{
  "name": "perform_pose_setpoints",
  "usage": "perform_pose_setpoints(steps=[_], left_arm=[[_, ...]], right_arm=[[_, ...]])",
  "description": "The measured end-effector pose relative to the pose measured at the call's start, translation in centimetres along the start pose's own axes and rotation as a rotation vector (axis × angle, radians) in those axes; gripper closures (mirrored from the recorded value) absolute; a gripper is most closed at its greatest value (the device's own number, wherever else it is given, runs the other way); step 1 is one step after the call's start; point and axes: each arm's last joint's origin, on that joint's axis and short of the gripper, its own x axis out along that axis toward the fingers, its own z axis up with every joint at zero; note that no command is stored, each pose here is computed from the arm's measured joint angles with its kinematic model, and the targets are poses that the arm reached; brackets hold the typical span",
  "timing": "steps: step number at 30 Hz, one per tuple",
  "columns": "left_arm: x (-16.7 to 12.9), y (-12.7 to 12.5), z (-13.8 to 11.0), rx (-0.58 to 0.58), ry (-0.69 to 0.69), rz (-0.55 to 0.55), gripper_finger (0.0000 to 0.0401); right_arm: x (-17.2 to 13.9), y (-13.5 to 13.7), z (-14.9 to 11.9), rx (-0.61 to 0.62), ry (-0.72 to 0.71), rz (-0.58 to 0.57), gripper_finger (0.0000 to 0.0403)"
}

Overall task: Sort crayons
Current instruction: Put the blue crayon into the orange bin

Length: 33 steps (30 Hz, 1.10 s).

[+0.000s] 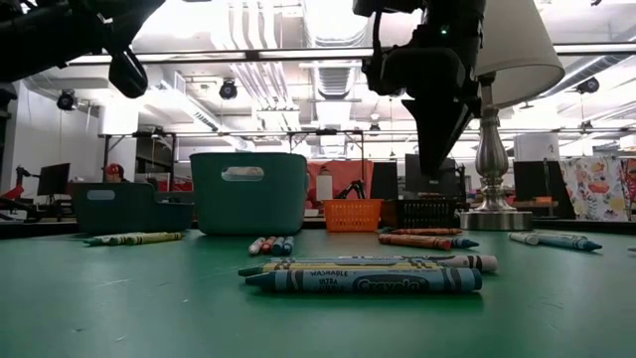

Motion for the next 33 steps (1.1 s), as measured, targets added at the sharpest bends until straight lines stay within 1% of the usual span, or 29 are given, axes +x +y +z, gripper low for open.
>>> perform_pose_setpoints(steps=[4,8,10,12,14,16,18,19,27,30,33], left_arm=[[0.0,0.0,0.0,-0.001,0.0,0.0,0.0401],[0.0,0.0,0.0,-0.001,0.0,0.0,0.0401],[0.0,0.0,0.0,0.0,0.0,0.0,0.0401],[0.0,0.0,0.0,0.001,0.0,0.0,0.0401],[0.0,0.0,0.0,0.002,0.0,-0.001,0.0401],[0.0,0.0,0.0,0.002,0.0,0.0,0.0401],[0.0,0.0,0.0,0.002,0.0,0.0,0.0401],[0.0,0.0,0.0,0.002,0.0,0.0,0.0401],[0.0,0.0,0.0,0.002,0.0,0.0,0.0401],[0.0,0.0,0.0,0.002,0.0,0.0,0.0401],[0.0,0.0,0.0,0.001,0.0,0.0,0.0401]], right_arm=[[0.4,0.1,-0.2,0.01,-0.005,0.004,0.0374],[0.9,0.1,-0.1,-0.075,-0.087,-0.051,0.0374],[1.1,-0.1,-0.3,-0.087,-0.081,-0.066,0.0375],[1.1,-0.1,-0.3,-0.104,-0.073,-0.058,0.0378],[1.1,0.0,-0.2,-0.098,-0.077,-0.055,0.0381],[1.1,0.0,-0.3,-0.043,-0.074,-0.047,0.0381],[1.1,0.0,-0.3,0.015,-0.061,-0.03,0.0373],[1.1,0.1,-0.3,0.025,-0.056,-0.024,0.0366],[1.2,0.1,-0.3,0.042,-0.053,-0.02,0.0306],[1.5,0.0,-0.5,0.047,-0.051,-0.022,0.0297],[2.3,-0.1,-0.8,0.069,-0.057,-0.016,0.0297]])
